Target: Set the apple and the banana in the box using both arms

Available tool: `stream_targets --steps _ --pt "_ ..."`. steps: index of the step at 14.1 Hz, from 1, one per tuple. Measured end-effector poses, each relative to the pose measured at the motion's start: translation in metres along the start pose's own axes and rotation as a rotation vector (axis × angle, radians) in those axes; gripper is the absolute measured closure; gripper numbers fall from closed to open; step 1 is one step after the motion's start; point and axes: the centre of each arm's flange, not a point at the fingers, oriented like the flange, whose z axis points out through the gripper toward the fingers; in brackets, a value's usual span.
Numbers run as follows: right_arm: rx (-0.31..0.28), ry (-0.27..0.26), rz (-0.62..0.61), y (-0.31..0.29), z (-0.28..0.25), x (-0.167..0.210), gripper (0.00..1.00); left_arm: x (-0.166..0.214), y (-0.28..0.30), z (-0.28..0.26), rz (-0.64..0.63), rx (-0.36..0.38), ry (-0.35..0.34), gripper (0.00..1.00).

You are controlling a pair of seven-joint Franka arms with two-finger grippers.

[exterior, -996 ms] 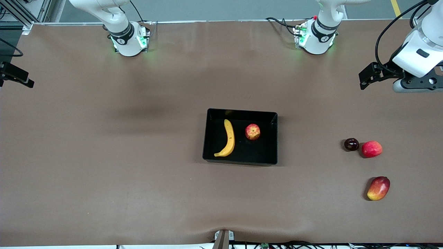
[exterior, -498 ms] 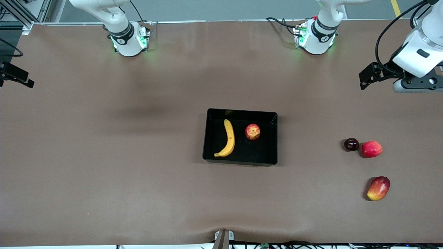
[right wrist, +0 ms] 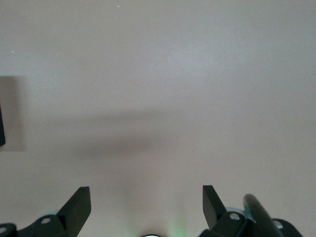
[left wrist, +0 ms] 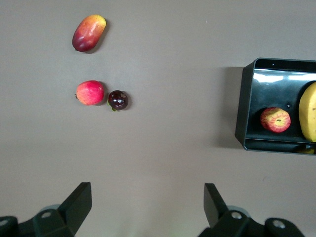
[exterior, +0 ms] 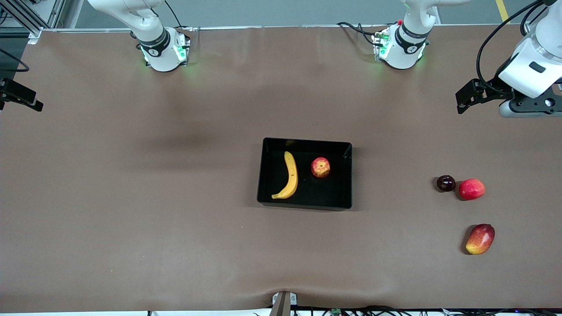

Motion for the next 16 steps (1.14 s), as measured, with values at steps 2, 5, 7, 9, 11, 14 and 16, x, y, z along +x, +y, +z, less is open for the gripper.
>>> stream_targets --steps 2,5,7,9,11,14,16 --pt "0.0 0.0 0.0 0.0 0.0 0.0 0.0 0.0 0.0 -0.0009 0.0 0.0 0.002 0.0" --pt "0.0 0.0 0.001 0.0001 0.0 0.0 0.0 0.0001 -0.0002 -0.0018 0.0 -0.001 0.004 0.0" --pt "0.0 0.0 0.001 0.0001 0.0 -0.0001 0.0 0.0002 -0.0003 -0.0042 -0.001 -0.001 0.009 0.0" --pt "0.0 0.0 0.001 0.0001 0.0 -0.0001 0.0 0.0002 -0.0005 -0.0055 -0.001 -0.002 0.012 0.0" --pt "0.0 -0.001 0.001 0.0002 0.0 -0.0001 0.0 0.0002 -0.0005 -0.0055 -0.001 -0.002 0.012 0.0" --pt "0.0 -0.001 0.001 0.0002 0.0 -0.0001 0.0 0.0002 -0.0007 -0.0056 -0.001 -0.002 0.012 0.0" --pt "0.0 -0.001 0.001 0.0002 0.0 -0.0001 0.0 0.0002 -0.0007 -0.0062 -0.002 -0.002 0.013 0.0"
